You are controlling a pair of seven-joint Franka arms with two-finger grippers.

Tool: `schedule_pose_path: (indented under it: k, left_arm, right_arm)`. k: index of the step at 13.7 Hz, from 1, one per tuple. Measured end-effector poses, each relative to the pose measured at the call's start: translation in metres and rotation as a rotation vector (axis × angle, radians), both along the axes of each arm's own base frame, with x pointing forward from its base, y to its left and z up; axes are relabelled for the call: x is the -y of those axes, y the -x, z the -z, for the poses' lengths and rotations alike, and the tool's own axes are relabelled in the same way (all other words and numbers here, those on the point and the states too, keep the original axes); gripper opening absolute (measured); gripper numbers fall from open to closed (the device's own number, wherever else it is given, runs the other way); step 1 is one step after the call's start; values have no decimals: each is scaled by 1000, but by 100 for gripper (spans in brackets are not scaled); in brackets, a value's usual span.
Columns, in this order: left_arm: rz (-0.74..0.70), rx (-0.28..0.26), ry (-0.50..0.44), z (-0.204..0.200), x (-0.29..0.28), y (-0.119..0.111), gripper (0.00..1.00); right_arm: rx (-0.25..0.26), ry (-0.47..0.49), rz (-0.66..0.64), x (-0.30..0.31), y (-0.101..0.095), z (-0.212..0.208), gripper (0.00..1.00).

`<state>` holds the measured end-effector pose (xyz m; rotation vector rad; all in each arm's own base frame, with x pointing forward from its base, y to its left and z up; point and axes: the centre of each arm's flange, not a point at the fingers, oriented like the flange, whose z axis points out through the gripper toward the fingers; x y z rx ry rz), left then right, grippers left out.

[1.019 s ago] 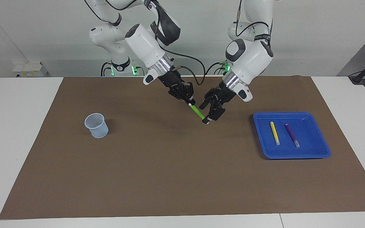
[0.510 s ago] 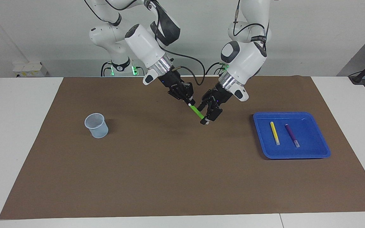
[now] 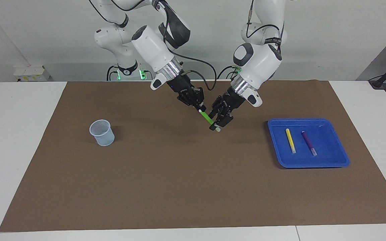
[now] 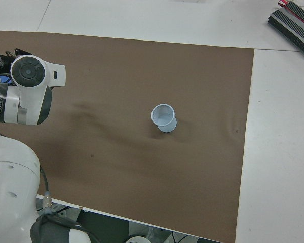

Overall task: Right arm passes pens to left for tray arrangement
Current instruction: 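Close the left gripper on the green pen held by the right gripper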

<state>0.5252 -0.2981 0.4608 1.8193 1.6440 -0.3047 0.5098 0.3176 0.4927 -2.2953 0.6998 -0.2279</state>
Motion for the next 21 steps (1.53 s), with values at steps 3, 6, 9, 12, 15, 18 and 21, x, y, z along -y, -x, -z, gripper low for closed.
schedule_pose_path:
  k: [3, 6, 9, 12, 15, 18, 21]
  left_arm:
    - [2, -2, 0, 0, 1, 1, 30]
    - [16, -17, -1, 2, 2, 3, 19]
    - [22, -28, -1, 2, 0, 4, 19]
    - [28, -40, -1, 1, -2, 4, 18]
    - [42, -49, 1, -1, 0, 7, 18]
    - [81, -45, -4, -4, -1, 9, 18]
    - [262, 1, -37, -1, -19, 7, 18]
  right_arm:
    - [1, -1, 1, 0, 0, -1, 18]
    - [6, -2, 10, 4, -3, -1, 18]
    - [4, -2, 6, 2, -2, -1, 18]
    - [1, -2, 2, 1, -1, -2, 18]
    - [5, -5, 4, 2, -3, -5, 50]
    - [-42, 13, -39, 11, -4, -10, 85]
    - [-107, 149, -141, 52, -14, -29, 100]
